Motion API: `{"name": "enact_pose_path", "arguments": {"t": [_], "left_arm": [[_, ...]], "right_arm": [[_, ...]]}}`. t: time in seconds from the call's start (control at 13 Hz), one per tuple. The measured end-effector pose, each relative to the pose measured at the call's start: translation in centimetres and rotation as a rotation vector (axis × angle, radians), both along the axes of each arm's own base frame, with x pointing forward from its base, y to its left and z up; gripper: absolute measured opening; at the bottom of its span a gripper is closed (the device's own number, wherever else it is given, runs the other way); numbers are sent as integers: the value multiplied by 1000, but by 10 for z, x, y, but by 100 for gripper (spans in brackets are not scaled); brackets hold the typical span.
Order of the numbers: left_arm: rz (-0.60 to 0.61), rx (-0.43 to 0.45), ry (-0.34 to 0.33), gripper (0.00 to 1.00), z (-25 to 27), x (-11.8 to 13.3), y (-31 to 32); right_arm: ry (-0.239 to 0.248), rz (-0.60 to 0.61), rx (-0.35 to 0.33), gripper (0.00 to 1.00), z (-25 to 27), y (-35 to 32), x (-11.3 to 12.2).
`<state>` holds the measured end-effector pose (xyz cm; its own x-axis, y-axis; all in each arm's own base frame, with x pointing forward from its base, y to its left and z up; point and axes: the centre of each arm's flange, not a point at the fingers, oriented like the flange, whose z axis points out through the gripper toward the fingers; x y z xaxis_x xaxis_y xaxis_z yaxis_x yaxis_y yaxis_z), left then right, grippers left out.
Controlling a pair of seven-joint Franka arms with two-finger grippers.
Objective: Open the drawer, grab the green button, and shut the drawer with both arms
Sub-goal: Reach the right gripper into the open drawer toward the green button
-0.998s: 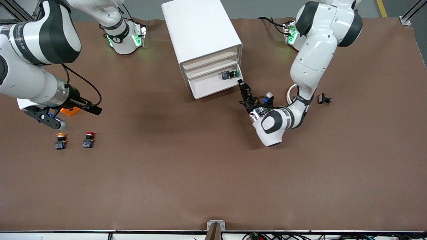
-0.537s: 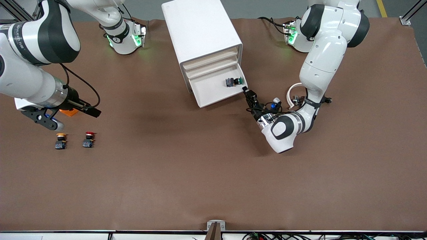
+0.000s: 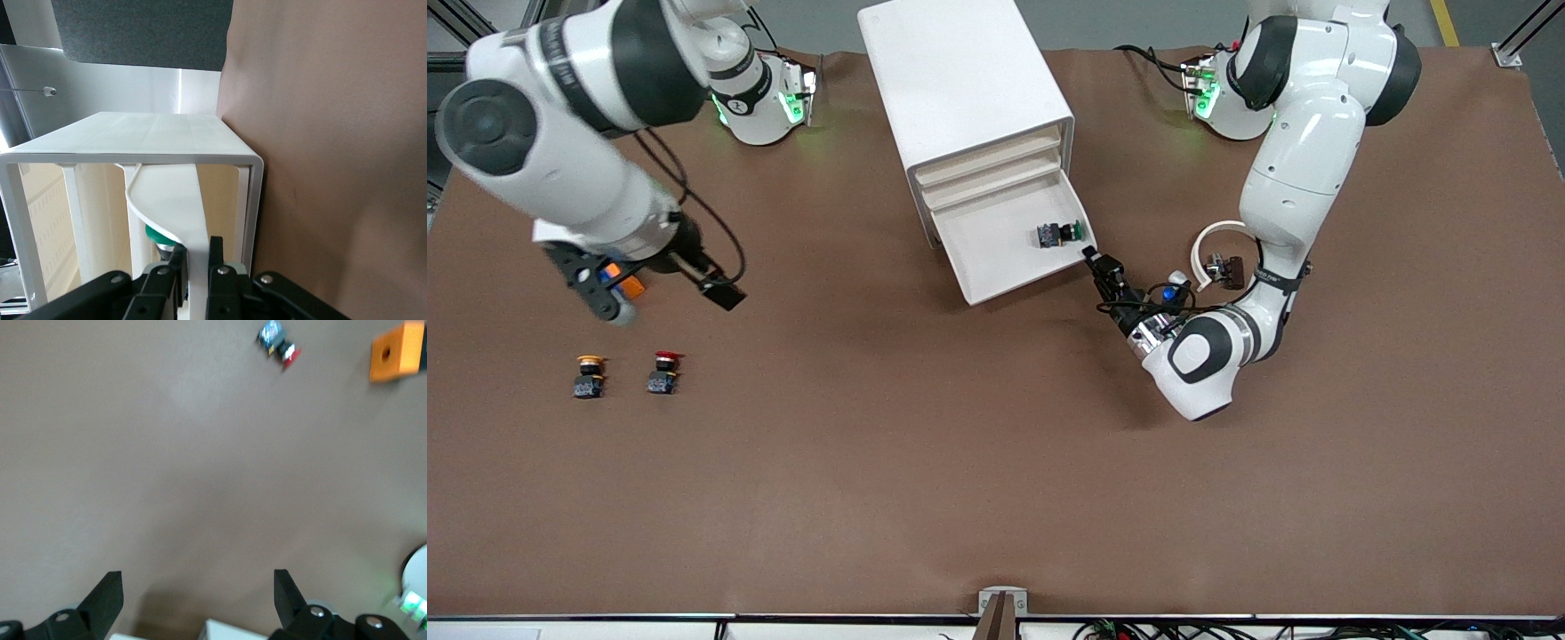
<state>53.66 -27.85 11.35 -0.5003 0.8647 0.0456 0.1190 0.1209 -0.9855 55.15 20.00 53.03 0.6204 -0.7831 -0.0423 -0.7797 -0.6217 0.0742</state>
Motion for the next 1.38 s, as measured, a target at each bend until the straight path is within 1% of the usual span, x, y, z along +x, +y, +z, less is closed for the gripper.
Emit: {"name": "enact_pose_path", "arguments": {"t": [0.08,0.23,0.31,0.38,0.46,0.61,0.69,0.84,0.92,1.0,1.23,1.38], "left_arm": [[3,2,-5,16,1,2,2],[10,3,-14,17,3,7,5],[12,3,-15,18,3,8,7],[13,3,-16,22,3,8,7],[16,6,-17,30,3,10,9],[18,11,-18,53,3,11,13],[16,13,-17,65,3,11,15],[19,14,-17,88,3,12,18],[20,13,-18,97,4,13,18],[17,9,-14,100,5,13,19],[-1,-15,-14,100,20,19,18],[-8,-32,-50,100,41,29,18]], "right_arm": [[-25,-60,2,100,4,26,-7],[-92,-195,28,100,12,73,-18],[-107,-237,42,100,16,93,-25],[-111,-264,53,100,19,112,-35],[-108,-283,62,100,21,130,-46],[-103,-326,69,100,22,165,-67],[-100,-350,71,100,21,178,-73],[-88,-376,63,100,7,204,-75],[-78,-374,52,100,-7,219,-73],[-68,-371,40,100,-25,236,-70],[-49,-420,20,100,-74,284,-60],[-43,-449,48,100,-90,304,-55]]}}
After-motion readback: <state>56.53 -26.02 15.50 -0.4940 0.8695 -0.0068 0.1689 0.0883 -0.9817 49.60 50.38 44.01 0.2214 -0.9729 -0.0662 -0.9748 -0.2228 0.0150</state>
